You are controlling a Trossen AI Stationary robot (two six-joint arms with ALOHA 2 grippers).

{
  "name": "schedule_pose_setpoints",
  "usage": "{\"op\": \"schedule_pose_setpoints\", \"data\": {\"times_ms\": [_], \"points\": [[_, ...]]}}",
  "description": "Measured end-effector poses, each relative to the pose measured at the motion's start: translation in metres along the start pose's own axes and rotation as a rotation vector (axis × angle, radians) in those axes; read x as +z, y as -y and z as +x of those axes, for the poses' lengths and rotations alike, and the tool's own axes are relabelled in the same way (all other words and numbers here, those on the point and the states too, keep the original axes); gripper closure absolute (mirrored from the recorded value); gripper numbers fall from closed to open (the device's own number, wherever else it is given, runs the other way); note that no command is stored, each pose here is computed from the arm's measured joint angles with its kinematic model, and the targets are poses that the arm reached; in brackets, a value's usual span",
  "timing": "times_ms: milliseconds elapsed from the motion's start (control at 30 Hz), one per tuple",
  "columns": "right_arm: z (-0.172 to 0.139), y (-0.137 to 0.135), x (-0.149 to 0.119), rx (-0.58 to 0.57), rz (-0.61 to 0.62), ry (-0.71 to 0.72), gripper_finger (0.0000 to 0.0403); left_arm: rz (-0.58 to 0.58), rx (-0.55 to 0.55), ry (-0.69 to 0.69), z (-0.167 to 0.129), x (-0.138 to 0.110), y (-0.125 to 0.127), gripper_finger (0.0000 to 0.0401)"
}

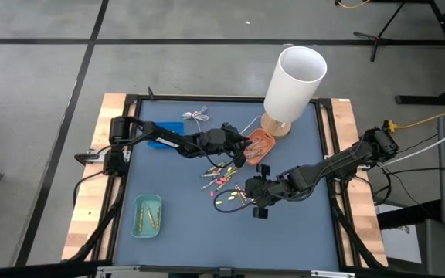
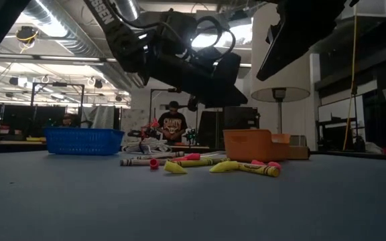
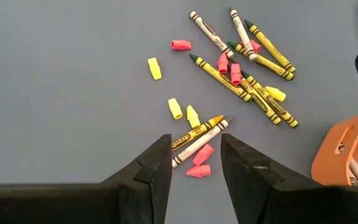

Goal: Sort crayons
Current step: Put the yellow crayon into the green bin

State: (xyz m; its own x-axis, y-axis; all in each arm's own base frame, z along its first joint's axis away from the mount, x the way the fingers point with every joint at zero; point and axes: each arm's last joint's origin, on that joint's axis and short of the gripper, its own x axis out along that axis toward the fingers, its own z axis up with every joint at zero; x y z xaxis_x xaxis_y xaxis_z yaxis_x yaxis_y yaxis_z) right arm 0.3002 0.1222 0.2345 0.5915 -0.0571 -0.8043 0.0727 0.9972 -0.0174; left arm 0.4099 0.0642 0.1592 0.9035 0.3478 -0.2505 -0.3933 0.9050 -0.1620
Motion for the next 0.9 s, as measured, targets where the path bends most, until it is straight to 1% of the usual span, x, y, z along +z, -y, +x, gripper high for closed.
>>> {"op": "schedule_pose_setpoints", "data": {"times_ms": [67,133,200,367,467,533,700,800,900], "points": [[0.0,0.0,0.0,0.0,0.0,0.0,0.0267,-0.001,-0.011,-0.002,0.0,0.0,0.001,0.031],[0.0,0.0,0.0,-0.001,-0.001,-0.002,0.0267,0.0,-0.059,-0.007,-0.001,0.002,0.003,0.0305],[0.0,0.0,0.0,-0.001,-0.001,-0.003,0.0267,0.0,-0.141,-0.021,-0.002,0.002,0.006,0.0303],[0.0,0.0,-0.001,0.019,-0.003,-0.019,0.0267,0.005,-0.401,-0.092,-0.005,-0.002,0.018,0.031],[0.0,0.0,-0.001,0.02,-0.003,-0.02,0.0267,0.009,-0.501,-0.118,-0.008,-0.004,0.027,0.0317],[0.0,-0.001,-0.001,0.024,-0.004,-0.022,0.0267,0.013,-0.536,-0.133,-0.01,-0.007,0.033,0.0322],[0.0,-0.001,-0.003,0.061,-0.007,-0.051,0.0267,0.03,-0.558,-0.234,-0.016,-0.019,0.046,0.0332],[0.0,-0.001,-0.004,0.07,-0.009,-0.061,0.0267,0.102,-0.575,-0.297,-0.021,-0.029,0.055,0.0337],[0.0,-0.001,-0.004,0.07,-0.012,-0.061,0.0267,0.212,-0.614,-0.331,-0.027,-0.038,0.067,0.034]]}}
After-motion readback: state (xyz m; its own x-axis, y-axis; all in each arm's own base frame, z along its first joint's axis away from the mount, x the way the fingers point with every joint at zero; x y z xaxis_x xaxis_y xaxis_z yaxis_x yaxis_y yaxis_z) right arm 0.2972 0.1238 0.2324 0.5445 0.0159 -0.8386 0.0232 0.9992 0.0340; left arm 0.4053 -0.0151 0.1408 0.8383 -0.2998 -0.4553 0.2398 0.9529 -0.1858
